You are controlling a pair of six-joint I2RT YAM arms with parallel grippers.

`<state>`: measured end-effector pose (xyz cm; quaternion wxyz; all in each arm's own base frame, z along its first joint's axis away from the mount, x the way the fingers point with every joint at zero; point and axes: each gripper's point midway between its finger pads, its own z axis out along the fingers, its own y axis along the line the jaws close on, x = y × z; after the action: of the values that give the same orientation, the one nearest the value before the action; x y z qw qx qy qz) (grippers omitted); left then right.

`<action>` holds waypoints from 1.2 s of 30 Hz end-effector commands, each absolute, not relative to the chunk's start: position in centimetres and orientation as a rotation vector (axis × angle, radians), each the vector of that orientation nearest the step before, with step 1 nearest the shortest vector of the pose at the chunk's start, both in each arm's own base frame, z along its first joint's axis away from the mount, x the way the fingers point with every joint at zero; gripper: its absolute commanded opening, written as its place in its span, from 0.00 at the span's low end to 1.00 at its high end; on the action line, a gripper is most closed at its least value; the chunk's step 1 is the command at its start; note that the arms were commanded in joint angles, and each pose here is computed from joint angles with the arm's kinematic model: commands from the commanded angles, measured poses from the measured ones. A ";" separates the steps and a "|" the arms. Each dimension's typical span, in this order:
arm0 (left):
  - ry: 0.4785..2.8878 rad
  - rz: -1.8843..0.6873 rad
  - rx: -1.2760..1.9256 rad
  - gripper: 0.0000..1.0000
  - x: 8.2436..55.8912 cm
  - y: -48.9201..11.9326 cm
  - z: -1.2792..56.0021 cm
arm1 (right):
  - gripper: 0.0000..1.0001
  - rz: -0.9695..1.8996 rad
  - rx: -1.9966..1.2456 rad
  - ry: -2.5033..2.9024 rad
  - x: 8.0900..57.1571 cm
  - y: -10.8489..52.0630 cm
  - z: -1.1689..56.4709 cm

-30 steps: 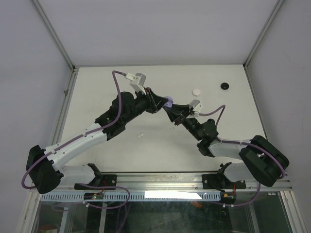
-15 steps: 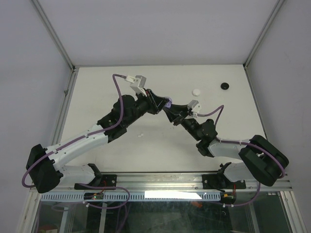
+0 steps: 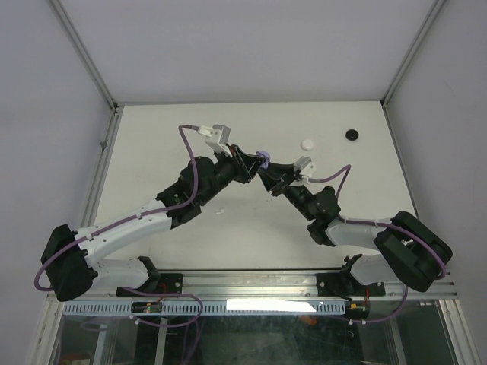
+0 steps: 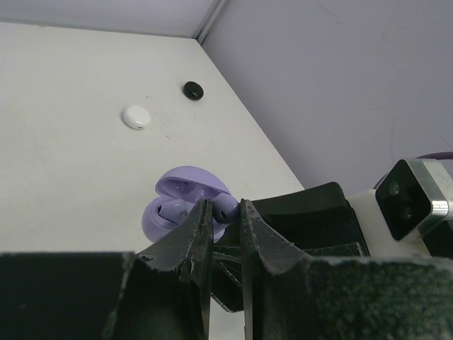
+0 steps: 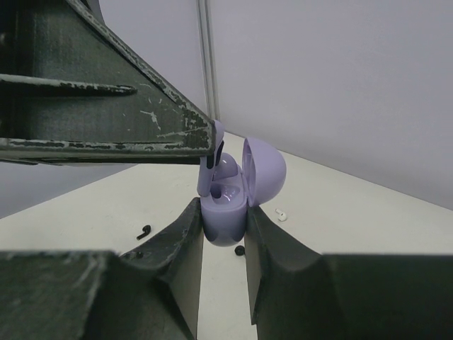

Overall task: Insert the wireless bluetooth earbuds into the charging case
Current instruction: Place the earbud in the charging case.

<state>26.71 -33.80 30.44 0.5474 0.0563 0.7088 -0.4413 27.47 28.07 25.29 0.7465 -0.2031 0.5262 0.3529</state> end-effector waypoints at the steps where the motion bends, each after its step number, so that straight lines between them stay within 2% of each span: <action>1: 1.571 -1.031 0.086 0.14 26.9 -33.2 32.5 | 0.00 0.771 -0.392 1.014 27.0 27.4 29.7; 17: 1.510 -0.963 -0.017 0.15 26.7 -32.6 32.4 | 0.00 0.763 -0.380 1.003 26.8 26.8 29.9; 36: 1.464 -1.000 -0.073 0.16 26.5 -33.6 32.3 | 0.00 0.767 -0.378 0.994 26.5 26.6 30.3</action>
<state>26.49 -33.45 31.45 0.6208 -0.0217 0.6549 -0.4304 27.23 27.62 26.49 0.7569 -0.1976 0.5139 0.3522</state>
